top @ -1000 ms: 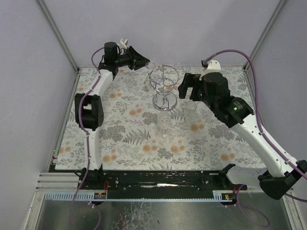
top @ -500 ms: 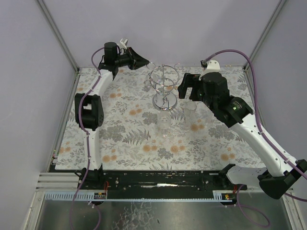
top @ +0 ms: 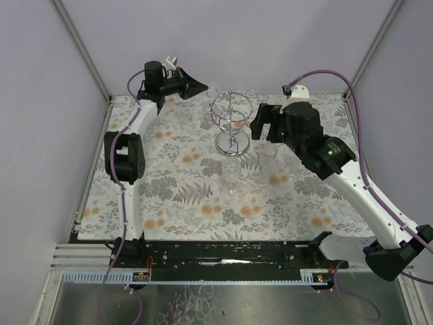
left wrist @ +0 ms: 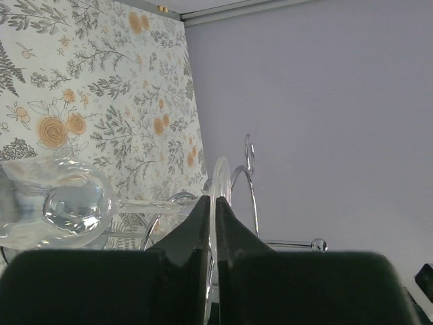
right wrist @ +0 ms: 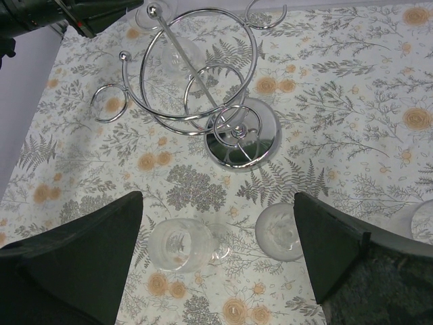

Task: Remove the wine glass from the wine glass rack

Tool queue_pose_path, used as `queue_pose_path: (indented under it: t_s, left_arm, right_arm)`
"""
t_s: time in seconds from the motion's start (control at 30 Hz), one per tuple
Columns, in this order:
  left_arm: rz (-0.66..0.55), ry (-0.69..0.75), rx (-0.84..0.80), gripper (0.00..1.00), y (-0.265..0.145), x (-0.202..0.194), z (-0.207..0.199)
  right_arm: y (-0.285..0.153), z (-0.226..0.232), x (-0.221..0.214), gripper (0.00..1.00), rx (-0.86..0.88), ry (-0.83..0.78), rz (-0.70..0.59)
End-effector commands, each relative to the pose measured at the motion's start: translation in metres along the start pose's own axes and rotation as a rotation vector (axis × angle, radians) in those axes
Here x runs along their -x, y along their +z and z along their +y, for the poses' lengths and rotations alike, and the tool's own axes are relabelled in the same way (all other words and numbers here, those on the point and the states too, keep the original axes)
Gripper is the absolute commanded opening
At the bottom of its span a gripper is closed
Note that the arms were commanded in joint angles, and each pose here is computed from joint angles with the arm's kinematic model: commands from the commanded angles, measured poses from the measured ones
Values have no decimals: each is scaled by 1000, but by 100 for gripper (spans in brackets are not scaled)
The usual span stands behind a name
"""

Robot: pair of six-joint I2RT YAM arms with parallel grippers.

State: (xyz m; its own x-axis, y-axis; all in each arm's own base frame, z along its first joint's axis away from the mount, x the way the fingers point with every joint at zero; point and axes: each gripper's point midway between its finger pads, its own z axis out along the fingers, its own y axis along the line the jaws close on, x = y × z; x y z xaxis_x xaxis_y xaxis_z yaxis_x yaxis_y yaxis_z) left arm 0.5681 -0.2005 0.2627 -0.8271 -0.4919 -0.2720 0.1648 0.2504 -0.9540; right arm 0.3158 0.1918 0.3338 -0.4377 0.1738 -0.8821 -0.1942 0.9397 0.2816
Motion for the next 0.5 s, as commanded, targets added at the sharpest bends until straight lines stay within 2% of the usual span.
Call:
queue_pose_path:
  t_s: [0.0, 0.47]
  left_arm:
    - [-23, 59, -96, 0, -11, 10, -33]
    - [-63, 74, -171, 0, -27, 24, -59]
  right_arm:
    - [-6, 12, 16, 99, 42, 27, -42]
    - [-7, 12, 16, 99, 44, 28, -36]
